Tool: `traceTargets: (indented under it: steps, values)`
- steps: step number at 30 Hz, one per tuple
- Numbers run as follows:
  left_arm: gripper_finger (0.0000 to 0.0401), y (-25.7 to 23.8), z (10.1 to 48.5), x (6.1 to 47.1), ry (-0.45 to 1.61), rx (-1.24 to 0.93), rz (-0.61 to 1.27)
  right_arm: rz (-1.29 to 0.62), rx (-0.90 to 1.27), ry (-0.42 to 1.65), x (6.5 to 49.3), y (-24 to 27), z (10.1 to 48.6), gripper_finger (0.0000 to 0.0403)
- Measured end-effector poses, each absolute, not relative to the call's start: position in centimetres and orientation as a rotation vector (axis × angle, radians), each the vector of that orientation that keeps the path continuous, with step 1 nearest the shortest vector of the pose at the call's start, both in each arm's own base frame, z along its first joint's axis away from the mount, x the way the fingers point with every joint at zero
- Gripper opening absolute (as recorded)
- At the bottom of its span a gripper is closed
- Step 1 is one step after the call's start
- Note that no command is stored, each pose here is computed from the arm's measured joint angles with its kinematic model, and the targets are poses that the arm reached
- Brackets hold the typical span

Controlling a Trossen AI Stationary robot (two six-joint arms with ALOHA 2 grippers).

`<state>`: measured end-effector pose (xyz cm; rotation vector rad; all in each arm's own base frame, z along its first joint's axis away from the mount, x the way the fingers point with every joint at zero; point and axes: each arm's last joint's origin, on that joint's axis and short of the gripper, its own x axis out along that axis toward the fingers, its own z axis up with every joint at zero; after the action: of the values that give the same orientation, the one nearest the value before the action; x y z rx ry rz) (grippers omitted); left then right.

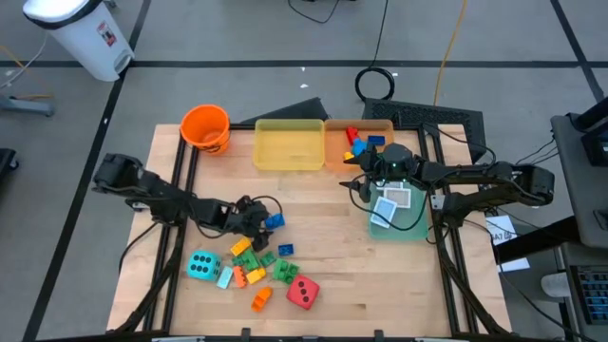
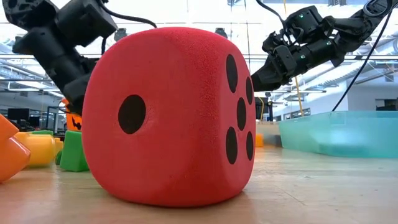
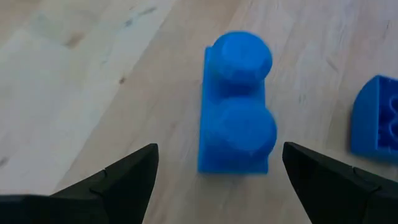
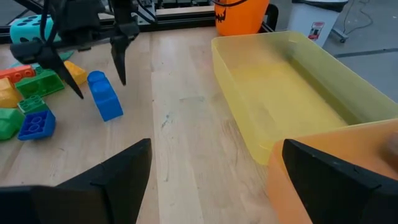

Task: Pick & Place Toys
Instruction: Put the blue game piece into the orange bin

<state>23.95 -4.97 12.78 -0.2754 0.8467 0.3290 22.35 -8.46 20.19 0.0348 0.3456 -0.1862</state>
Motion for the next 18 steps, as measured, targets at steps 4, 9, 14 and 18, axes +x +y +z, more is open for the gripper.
traceTargets:
  steps: [4, 9, 14, 18]
  values:
    - [0.0348, -5.12, 12.11, 24.6, 0.819, -0.271, 0.327, -0.186, 0.034, 0.346, 22.34, -8.47, 20.19, 0.0329]
    - [0.0305, -5.16, 12.05, 24.76, 0.812, -0.256, 0.316, -0.186, 0.033, 0.346, 22.35, -8.46, 20.19, 0.0329]
    - [0.0212, -5.15, 12.03, 24.75, 0.816, -0.238, 0.31, -0.186, 0.032, 0.346, 22.34, -8.46, 20.19, 0.0329]
    - [0.0135, -5.1, 12.02, 24.74, 0.818, -0.234, 0.313, -0.186, 0.032, 0.346, 22.34, -8.46, 20.19, 0.0329]
